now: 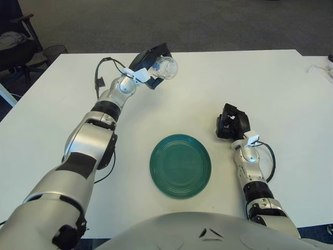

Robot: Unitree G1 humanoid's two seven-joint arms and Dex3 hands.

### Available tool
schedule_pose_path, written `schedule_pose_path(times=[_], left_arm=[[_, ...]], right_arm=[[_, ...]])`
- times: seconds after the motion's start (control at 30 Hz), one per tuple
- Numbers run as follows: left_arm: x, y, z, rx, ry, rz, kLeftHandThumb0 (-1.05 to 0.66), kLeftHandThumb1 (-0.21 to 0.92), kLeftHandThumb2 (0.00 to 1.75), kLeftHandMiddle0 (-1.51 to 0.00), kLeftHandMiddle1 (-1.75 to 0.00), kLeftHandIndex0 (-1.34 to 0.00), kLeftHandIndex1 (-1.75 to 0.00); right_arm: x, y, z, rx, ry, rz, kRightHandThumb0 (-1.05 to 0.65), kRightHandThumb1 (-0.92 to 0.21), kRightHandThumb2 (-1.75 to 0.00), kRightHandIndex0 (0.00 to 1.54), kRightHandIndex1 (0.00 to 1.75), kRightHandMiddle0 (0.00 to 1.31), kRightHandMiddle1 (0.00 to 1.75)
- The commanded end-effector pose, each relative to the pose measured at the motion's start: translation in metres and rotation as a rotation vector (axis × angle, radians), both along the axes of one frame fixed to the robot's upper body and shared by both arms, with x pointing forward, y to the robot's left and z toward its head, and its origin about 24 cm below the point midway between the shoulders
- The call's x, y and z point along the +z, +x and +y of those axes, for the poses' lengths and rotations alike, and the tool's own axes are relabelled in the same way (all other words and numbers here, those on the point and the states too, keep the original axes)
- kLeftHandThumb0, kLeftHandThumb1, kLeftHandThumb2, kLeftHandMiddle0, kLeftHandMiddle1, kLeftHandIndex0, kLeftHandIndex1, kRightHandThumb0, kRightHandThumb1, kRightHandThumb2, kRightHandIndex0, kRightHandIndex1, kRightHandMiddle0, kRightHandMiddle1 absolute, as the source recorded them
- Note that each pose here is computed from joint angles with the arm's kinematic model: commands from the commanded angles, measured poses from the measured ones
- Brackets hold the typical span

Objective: Put the bottle into the plate.

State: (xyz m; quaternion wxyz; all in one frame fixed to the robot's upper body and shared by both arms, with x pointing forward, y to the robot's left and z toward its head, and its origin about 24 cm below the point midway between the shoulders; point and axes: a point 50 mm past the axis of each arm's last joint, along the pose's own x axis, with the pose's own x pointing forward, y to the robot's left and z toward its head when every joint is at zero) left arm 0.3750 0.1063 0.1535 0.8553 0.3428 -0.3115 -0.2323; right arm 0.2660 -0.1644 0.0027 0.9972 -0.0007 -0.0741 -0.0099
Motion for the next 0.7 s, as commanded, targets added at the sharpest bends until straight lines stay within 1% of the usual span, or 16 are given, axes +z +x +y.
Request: schedule_pose_path(times=[0.0, 0.03, 0.07, 0.17, 0.23, 0.33, 0.43, 0.5, 0.63, 0.67], left_arm=[[-0.015, -0.018, -0.009, -0.114, -0.002, -0.022, 0.00, 0.08, 1.56, -0.81, -1.66, -0.57, -1.75], [-0.019, -0.023, -0.011, -0.143, -0.002, -0.029, 0.00, 0.08, 1.56, -0.81, -1.66, -0.57, -1.75], [-0.022, -0.031, -0.014, -0.192, 0.002, -0.044, 0.00, 0.08, 1.57, -0.81, -1.67, -0.57, -1.75], [-0.027, -0.046, -0.016, -0.294, 0.039, -0.064, 0.00, 0.08, 1.57, -0.81, -1.66, -0.57, -1.75], [-0.028, -0.051, -0.015, -0.329, 0.067, -0.061, 0.00, 0.08, 1.56, -0.81, -1.66, -0.57, -1.75], [-0.026, -0.065, -0.009, -0.422, 0.186, -0.082, 0.00, 0.08, 1.56, -0.82, -1.64, -0.57, -1.75], [-0.023, -0.072, -0.007, -0.475, 0.231, -0.080, 0.00, 0.08, 1.55, -0.82, -1.63, -0.57, -1.75], [-0.022, -0.075, -0.009, -0.505, 0.265, -0.085, 0.00, 0.08, 1.55, -0.83, -1.63, -0.57, -1.75], [-0.016, -0.083, -0.013, -0.547, 0.292, -0.145, 0.00, 0.06, 1.57, -0.85, -1.61, -0.59, -1.75], [-0.017, -0.087, -0.015, -0.568, 0.298, -0.170, 0.00, 0.05, 1.58, -0.85, -1.61, -0.59, -1.75]], right_arm=[[-0.026, -0.014, 0.000, -0.015, 0.009, 0.122, -0.06, -0.24, -1.34, 1.20, 1.75, 1.02, 1.75], [-0.026, -0.014, 0.001, -0.015, 0.009, 0.122, -0.06, -0.24, -1.34, 1.20, 1.75, 1.02, 1.75], [-0.026, -0.014, 0.001, -0.015, 0.009, 0.122, -0.06, -0.24, -1.34, 1.20, 1.75, 1.02, 1.75], [-0.025, -0.013, 0.002, -0.015, 0.009, 0.122, -0.06, -0.24, -1.34, 1.20, 1.75, 1.02, 1.75], [-0.026, -0.013, 0.002, -0.015, 0.009, 0.122, -0.06, -0.24, -1.34, 1.20, 1.75, 1.02, 1.75], [-0.026, -0.011, 0.003, -0.014, 0.009, 0.123, -0.06, -0.24, -1.34, 1.20, 1.75, 1.02, 1.75], [-0.025, -0.011, 0.004, -0.014, 0.009, 0.123, -0.06, -0.24, -1.34, 1.20, 1.75, 1.02, 1.75], [-0.025, -0.010, 0.005, -0.014, 0.009, 0.124, -0.06, -0.24, -1.34, 1.20, 1.75, 1.02, 1.75], [-0.025, -0.009, 0.006, -0.014, 0.009, 0.124, -0.06, -0.24, -1.34, 1.20, 1.75, 1.02, 1.75], [-0.025, -0.009, 0.006, -0.014, 0.009, 0.124, -0.06, -0.24, -1.34, 1.20, 1.75, 1.02, 1.75]])
